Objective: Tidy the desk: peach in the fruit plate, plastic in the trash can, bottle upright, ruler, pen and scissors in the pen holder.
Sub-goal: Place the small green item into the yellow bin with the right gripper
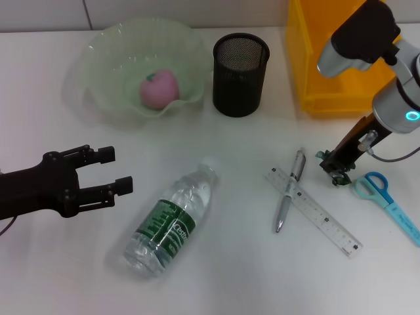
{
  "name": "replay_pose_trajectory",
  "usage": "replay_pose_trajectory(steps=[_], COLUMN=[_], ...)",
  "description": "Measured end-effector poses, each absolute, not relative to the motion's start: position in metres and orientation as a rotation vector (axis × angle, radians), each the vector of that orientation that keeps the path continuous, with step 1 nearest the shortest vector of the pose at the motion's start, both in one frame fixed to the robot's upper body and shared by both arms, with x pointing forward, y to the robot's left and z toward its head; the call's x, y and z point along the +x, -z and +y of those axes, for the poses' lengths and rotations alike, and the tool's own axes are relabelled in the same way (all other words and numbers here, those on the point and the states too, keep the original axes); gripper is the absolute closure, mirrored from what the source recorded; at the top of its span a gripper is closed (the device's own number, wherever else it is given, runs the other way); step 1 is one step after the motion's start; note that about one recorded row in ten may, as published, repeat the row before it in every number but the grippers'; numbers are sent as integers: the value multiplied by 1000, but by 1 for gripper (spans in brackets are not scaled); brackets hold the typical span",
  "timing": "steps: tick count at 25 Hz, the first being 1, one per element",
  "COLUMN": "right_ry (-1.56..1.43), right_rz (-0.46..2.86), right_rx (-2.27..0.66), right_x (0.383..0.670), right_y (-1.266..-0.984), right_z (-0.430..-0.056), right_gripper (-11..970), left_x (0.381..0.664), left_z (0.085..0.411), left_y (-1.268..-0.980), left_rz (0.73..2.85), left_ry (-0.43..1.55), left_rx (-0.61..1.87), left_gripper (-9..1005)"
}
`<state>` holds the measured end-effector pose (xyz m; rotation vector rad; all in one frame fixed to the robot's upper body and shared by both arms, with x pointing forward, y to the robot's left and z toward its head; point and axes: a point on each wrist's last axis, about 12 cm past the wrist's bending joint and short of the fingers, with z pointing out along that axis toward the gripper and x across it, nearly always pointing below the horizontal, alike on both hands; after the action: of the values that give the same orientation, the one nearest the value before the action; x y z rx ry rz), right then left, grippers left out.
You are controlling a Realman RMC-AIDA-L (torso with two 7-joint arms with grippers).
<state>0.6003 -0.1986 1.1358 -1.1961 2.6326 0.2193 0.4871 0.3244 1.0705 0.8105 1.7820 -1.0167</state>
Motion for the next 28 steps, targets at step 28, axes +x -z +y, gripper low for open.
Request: replay_pose_trajectory(steps=[28], right_ry=[-393], right_rz=[2178], right_rx=[-517], right_x=[649], right_y=[-1191], right_z=[-270], right_gripper=[808], left_x=[491], left_z=[323], left_y=[-1074], left_rz=[1776], left_ry=[1025], left_rx=[814], left_gripper=[224])
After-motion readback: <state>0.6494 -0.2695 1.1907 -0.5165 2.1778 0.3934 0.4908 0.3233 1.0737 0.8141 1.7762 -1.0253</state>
